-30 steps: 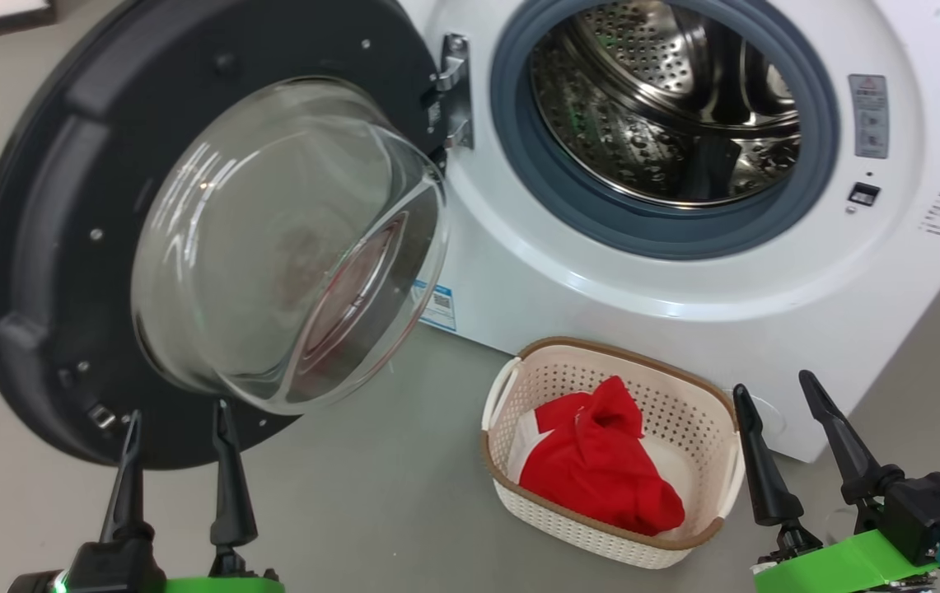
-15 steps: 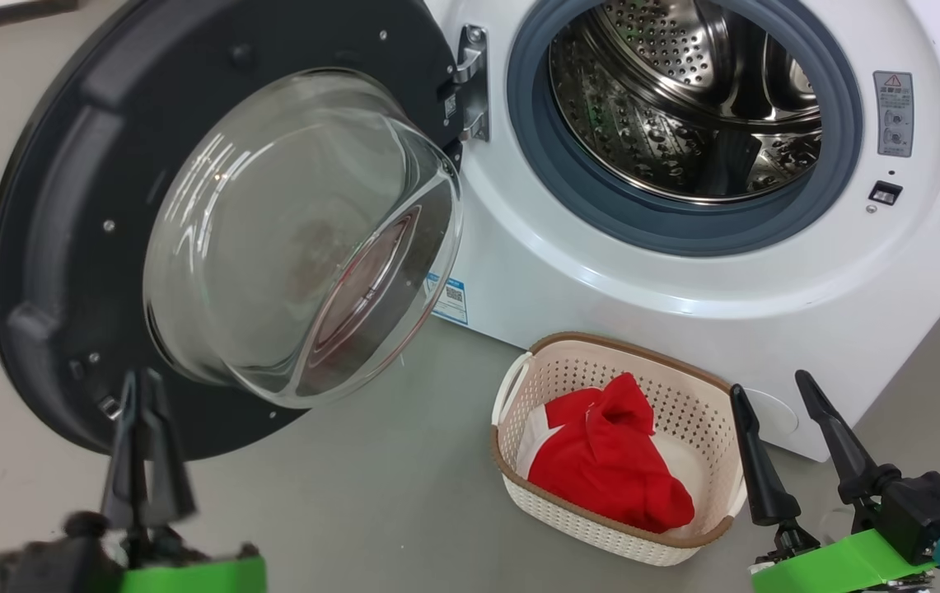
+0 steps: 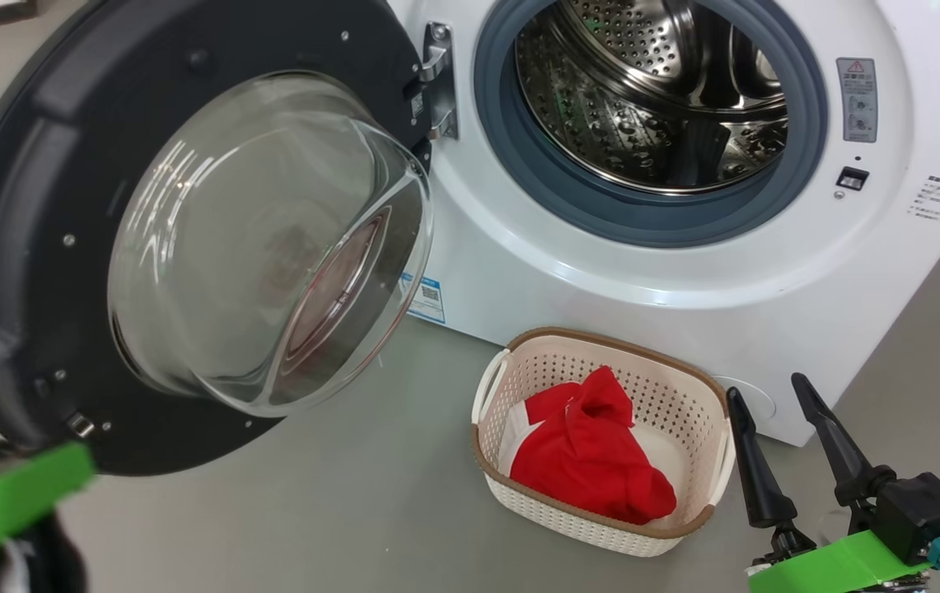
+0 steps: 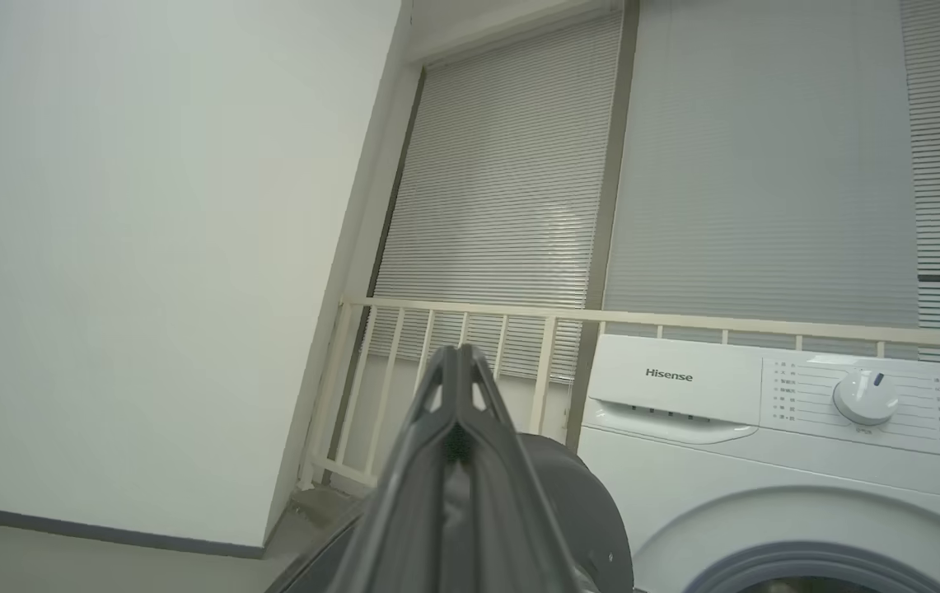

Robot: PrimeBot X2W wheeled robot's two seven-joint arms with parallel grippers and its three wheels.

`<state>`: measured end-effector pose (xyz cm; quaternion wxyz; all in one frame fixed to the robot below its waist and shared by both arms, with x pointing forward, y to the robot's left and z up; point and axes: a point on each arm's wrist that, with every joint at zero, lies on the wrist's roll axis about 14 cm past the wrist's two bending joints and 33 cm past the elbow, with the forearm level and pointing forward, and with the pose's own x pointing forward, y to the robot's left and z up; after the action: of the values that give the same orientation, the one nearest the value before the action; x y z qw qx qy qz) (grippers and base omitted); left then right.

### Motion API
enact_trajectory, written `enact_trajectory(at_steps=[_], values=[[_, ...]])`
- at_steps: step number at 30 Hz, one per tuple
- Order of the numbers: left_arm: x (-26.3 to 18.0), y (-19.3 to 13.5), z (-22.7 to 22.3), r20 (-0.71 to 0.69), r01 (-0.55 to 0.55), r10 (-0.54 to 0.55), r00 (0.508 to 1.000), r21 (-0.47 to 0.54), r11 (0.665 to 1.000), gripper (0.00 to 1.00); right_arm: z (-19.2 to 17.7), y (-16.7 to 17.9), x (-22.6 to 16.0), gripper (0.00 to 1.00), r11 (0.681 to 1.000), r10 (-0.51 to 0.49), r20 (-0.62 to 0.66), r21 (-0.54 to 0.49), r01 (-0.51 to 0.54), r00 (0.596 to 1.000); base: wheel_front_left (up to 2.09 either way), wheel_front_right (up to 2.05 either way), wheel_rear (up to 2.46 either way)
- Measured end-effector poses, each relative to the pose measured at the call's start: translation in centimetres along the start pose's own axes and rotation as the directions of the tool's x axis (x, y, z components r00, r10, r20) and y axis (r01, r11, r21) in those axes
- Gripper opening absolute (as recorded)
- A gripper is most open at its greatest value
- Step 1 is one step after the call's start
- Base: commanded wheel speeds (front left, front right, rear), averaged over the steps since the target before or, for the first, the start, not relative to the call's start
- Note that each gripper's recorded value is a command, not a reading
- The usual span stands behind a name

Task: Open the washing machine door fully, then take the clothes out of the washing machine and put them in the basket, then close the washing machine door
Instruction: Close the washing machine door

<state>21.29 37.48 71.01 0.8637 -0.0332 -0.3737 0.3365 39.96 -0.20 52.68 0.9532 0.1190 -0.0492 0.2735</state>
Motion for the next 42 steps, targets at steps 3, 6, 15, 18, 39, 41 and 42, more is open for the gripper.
enact_trajectory(at_steps=[3, 6, 15, 18, 39, 41, 42], values=[[1.0, 1.9, -0.3, 0.004, -0.054, 0.054, 0.999, -0.078, 0.996, 0.00, 0.1, -0.2, -0.2, 1.00, 1.000, -0.006, 0.002, -0.003, 0.006, 1.000, 0.00, 0.00, 0.00], [1.7, 3.7, -1.4, -0.022, -0.123, 0.121, 0.992, -0.183, 0.975, 0.00, 0.3, -0.3, -0.4, 1.00, 1.000, -0.012, 0.005, -0.008, 0.012, 1.000, 0.00, 0.00, 0.00], [5.1, 7.8, -4.4, -0.172, -0.233, 0.187, 0.967, -0.306, 0.923, 0.00, 1.0, -0.4, -1.0, 1.00, 1.000, -0.023, 0.019, -0.020, 0.023, 1.000, 0.00, 0.00, 0.00], [6.0, 8.2, -6.2, -0.261, -0.287, 0.192, 0.946, -0.398, 0.871, 0.00, 1.2, -0.6, -1.2, 1.00, 0.999, -0.029, 0.022, -0.023, 0.030, 0.999, 0.00, 0.00, 0.00], [2.7, 8.0, -17.8, -0.821, -0.579, 0.058, 0.568, -0.349, 0.737, 0.00, 1.5, -1.7, -2.5, 1.00, 0.997, -0.069, 0.027, -0.042, 0.070, 0.997, 0.00, 0.00, 0.00], [2.3, 7.3, -18.4, -0.845, -0.567, 0.028, 0.534, -0.333, 0.753, 0.00, 1.4, -1.8, -2.5, 1.00, 0.996, -0.071, 0.025, -0.046, 0.072, 0.997, 0.00, 0.00, 0.00], [2.2, 7.1, -18.5, -0.852, -0.562, 0.020, 0.524, -0.327, 0.760, 0.00, 1.4, -1.8, -2.5, 1.00, 0.996, -0.071, 0.023, -0.049, 0.073, 0.997, 0.00, 0.00, 0.00]])
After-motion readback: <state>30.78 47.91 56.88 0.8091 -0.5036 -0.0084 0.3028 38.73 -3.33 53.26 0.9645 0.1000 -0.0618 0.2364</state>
